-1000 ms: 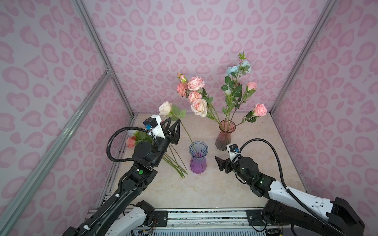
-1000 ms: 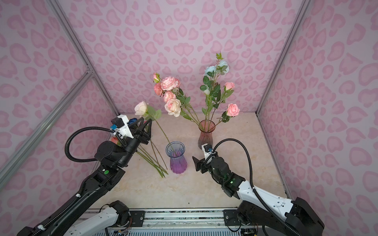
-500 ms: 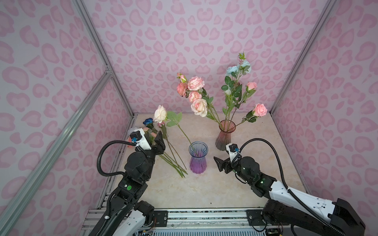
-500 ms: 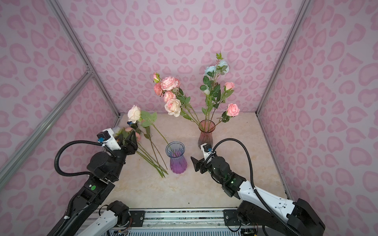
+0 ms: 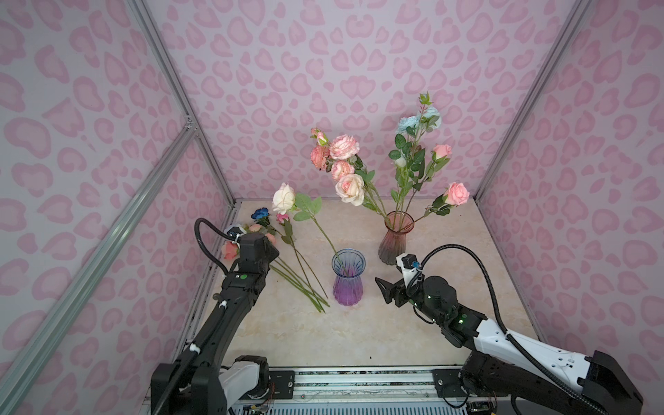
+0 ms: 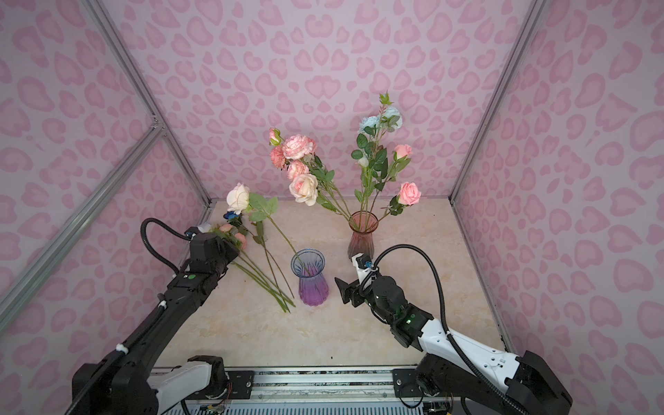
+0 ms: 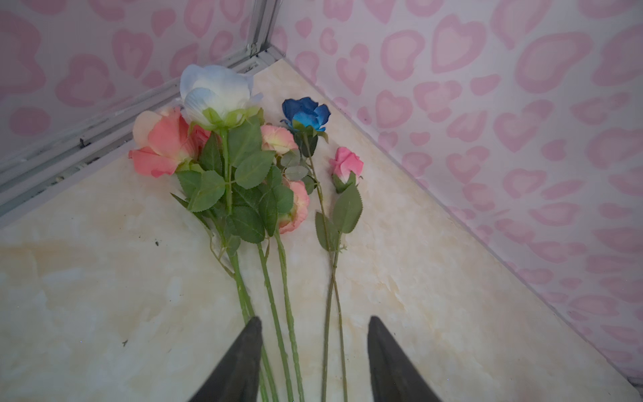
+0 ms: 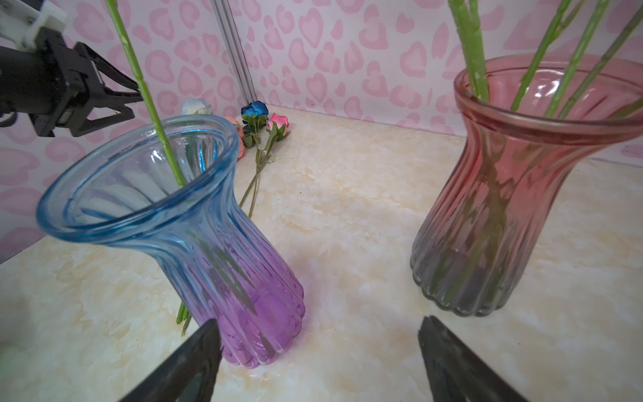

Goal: Arrange flowers in a vase
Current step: Place the flower in the vase, then pick up the flower from the flowers.

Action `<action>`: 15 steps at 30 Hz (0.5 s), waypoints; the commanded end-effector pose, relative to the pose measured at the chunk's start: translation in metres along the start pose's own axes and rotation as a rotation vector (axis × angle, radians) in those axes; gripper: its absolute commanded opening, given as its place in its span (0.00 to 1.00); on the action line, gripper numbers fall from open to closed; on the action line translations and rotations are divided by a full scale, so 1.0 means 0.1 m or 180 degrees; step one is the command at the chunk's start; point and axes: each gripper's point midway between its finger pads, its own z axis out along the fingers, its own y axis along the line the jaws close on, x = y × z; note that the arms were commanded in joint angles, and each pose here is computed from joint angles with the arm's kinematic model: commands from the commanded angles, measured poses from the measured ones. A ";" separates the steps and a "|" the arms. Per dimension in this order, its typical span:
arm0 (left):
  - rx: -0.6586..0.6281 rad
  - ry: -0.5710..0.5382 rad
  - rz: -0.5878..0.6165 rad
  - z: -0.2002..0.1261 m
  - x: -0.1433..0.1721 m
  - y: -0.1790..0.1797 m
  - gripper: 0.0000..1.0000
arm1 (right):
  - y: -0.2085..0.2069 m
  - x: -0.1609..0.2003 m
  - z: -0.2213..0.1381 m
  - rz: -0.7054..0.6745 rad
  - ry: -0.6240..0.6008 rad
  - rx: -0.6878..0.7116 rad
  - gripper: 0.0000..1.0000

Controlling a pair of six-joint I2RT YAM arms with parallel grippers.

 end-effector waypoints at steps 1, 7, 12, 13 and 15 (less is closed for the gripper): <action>-0.0213 0.0403 -0.0264 0.28 0.17 0.14 0.50 | 0.01 -0.01 -0.01 0.0033 -0.0057 -0.0031 0.90; -0.0409 0.0687 -0.0250 0.72 0.29 0.21 0.41 | -0.05 0.01 -0.03 0.0062 -0.0094 0.0062 0.90; -0.0567 0.0730 -0.0463 0.82 0.36 0.48 0.31 | -0.06 0.05 -0.03 0.0061 -0.0084 0.0070 0.90; -0.0598 0.0707 -0.0465 0.82 0.36 0.53 0.31 | -0.06 0.06 -0.03 0.0065 -0.0082 0.0075 0.90; -0.0670 0.0737 -0.0411 0.84 0.38 0.62 0.29 | -0.08 0.07 -0.03 0.0059 -0.0080 0.0099 0.90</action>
